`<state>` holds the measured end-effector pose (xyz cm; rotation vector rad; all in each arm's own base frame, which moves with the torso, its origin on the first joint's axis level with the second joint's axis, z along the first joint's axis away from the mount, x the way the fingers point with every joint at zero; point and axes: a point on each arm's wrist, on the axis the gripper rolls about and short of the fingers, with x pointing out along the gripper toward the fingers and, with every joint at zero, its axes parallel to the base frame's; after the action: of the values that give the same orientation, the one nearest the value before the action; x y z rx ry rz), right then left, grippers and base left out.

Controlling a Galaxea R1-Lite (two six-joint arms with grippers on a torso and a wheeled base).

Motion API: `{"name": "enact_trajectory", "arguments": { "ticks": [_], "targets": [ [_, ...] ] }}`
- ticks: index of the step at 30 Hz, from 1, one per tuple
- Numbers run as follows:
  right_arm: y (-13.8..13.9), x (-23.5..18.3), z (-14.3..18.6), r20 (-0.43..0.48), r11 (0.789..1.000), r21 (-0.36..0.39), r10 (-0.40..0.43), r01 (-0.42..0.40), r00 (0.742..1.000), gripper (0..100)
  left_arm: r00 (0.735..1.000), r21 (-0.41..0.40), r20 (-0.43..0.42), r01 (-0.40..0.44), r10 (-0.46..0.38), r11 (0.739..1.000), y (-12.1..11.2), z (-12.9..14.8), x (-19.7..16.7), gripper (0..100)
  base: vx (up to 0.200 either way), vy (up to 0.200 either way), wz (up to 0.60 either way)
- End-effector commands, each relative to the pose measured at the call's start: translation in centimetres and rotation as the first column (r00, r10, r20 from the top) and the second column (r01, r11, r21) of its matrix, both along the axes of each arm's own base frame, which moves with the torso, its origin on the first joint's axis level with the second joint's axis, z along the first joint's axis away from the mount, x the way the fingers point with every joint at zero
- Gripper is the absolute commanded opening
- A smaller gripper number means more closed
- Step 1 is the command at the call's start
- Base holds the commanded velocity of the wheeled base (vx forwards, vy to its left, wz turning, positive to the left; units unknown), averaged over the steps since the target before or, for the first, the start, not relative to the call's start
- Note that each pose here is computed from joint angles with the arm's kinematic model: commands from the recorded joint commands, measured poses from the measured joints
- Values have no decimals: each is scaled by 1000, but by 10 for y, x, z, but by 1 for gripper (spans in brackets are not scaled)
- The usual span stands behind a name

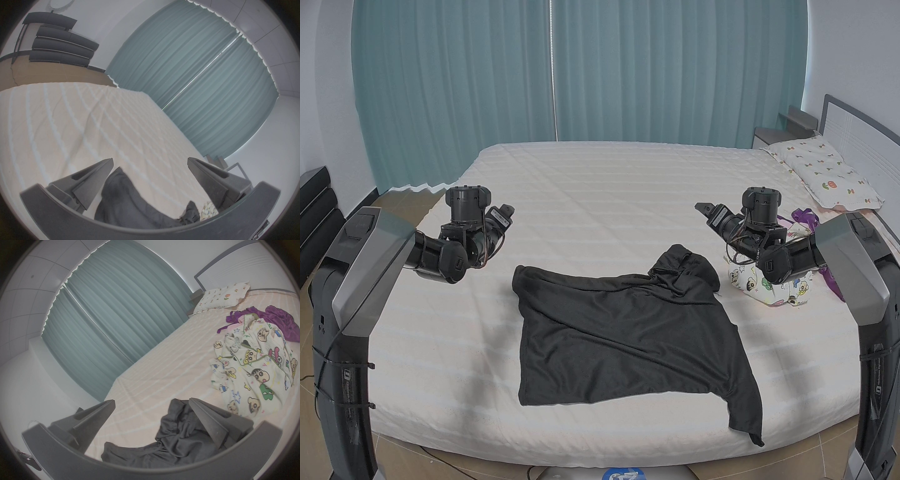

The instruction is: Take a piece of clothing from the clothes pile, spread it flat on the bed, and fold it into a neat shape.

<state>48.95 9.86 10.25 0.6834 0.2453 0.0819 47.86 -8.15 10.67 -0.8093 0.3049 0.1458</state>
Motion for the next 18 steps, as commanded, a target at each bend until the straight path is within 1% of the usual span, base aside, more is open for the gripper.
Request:
{"name": "enact_trajectory", "arguments": {
  "ticks": [1, 2, 3, 4, 6, 8, 10, 11, 13, 14, 15, 16, 17, 18],
  "targets": [
    [-20, -18, -10, -87, 1000, -15, -17, 16, 996, 100, 996, -22, -71, 60, -62, 998, 4, 8, -34, 100, 0, 0, 0],
    [-21, -19, -10, -91, 1000, -16, -19, 18, 996, 100, 995, -23, -74, 64, -66, 998, 4, 8, -36, 100, 0, 0, 0],
    [-27, -33, -17, -142, 1000, -20, -14, 11, 990, 100, 986, -64, -114, 118, -125, 991, 7, 10, -59, 100, 0, 0, 0],
    [-31, -41, -20, -170, 1000, -19, -16, 13, 985, 100, 978, -91, -135, 145, -156, 985, 8, 11, -72, 100, 0, 0, 0],
    [-33, -51, -26, -204, 1000, -20, -16, 12, 979, 100, 968, -125, -162, 172, -192, 977, 10, 10, -86, 100, 0, 0, 0],
    [-35, -68, -39, -272, 1000, -20, -16, 11, 962, 100, 947, -176, -217, 201, -237, 964, 11, 4, -112, 100, 0, 0, 0],
    [-35, -71, -40, -283, 1000, -19, -17, 12, 959, 100, 944, -186, -227, 199, -239, 962, 12, 3, -116, 100, 0, 0, 0],
    [-35, -86, -50, -340, 1000, -4, -20, 19, 940, 100, 924, -236, -272, 208, -271, 949, 12, -3, -136, 100, 0, 0, 0],
    [-34, -93, -55, -371, 999, 24, -25, 36, 928, 100, 907, -282, -301, 210, -294, 936, 13, -8, -147, 100, 0, 0, 0],
    [-34, -94, -55, -375, 999, 26, -25, 38, 927, 100, 905, -287, -303, 212, -298, 934, 12, -8, -148, 100, 0, 0, 0],
    [-34, -100, -59, -402, 997, 58, -29, 56, 915, 100, 884, -321, -333, 221, -328, 921, 12, -14, -159, 100, 0, 0, 0],
    [-35, -105, -64, -428, 995, 81, -16, 56, 904, 100, 869, -329, -360, 223, -340, 918, 13, -21, -166, 100, 0, 0, 0],
    [-35, -107, -67, -440, 995, 88, -4, 47, 898, 100, 862, -331, -370, 225, -345, 916, 12, -24, -168, 100, 0, 0, 0],
    [-36, -113, -72, -458, 994, 103, 22, 29, 889, 100, 847, -334, -393, 230, -357, 914, 7, -30, -173, 100, 0, 0, 0]
  ]
}}
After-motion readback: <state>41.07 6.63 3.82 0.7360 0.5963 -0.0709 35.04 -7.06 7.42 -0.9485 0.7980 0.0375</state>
